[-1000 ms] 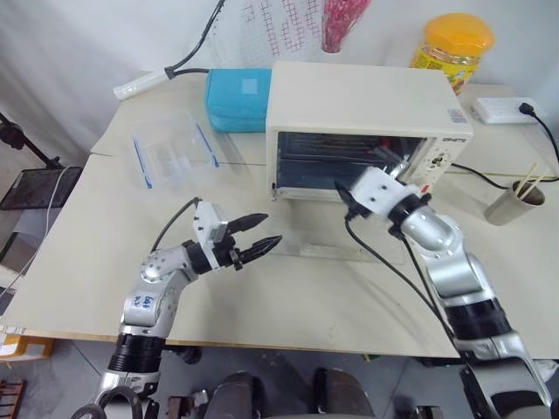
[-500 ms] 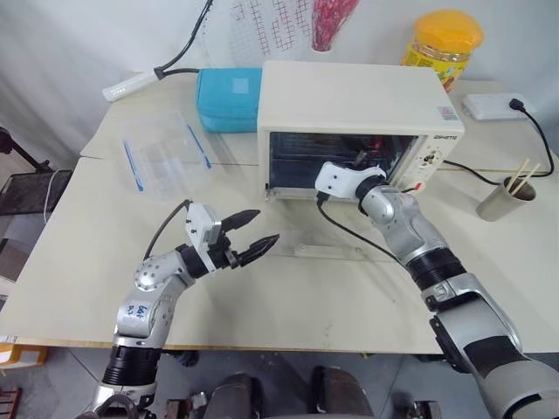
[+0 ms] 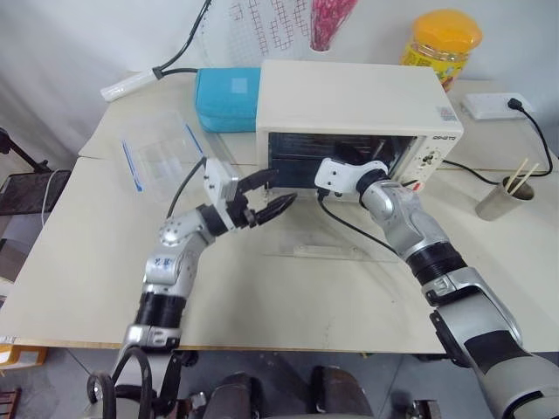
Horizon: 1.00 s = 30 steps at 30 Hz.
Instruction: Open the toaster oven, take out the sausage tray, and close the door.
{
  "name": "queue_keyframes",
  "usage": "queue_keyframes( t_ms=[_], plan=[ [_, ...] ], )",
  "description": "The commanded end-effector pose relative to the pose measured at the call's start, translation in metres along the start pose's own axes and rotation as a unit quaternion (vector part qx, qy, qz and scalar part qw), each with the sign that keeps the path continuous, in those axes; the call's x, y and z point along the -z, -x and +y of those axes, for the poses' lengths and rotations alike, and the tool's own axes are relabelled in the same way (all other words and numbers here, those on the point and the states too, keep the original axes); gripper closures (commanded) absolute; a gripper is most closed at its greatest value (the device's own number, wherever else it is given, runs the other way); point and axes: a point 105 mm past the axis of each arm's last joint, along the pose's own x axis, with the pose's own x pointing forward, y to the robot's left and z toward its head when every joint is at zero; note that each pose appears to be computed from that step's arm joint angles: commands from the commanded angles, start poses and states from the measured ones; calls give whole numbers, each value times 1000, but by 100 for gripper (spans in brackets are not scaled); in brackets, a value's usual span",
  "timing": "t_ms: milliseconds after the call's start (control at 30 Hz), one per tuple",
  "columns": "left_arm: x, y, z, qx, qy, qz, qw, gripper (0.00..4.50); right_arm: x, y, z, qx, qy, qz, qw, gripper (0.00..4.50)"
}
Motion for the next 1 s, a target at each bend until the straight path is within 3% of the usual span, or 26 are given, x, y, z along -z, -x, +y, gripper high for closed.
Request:
queue_keyframes(
  t_ms=[33, 267, 533, 767, 1000],
  plan=[
    [-16, -6, 11, -7, -11, -30, 999, 84, -18, -1, -25, 43, -4, -36, 998, 445],
    [-25, -7, 22, -15, 0, -49, 999, 84, -29, 13, -23, 24, -3, -65, 998, 445],
    [-25, 4, 26, -13, 10, -42, 999, 84, -44, 61, -12, -1, -13, -93, 996, 445],
    [-15, 17, 28, -10, 34, -9, 999, 84, -45, 101, 3, -36, -7, -79, 996, 445],
    [-1, 39, 12, 5, 83, 33, 996, 84, -46, 137, 15, -52, -9, -68, 996, 445]
  ],
)
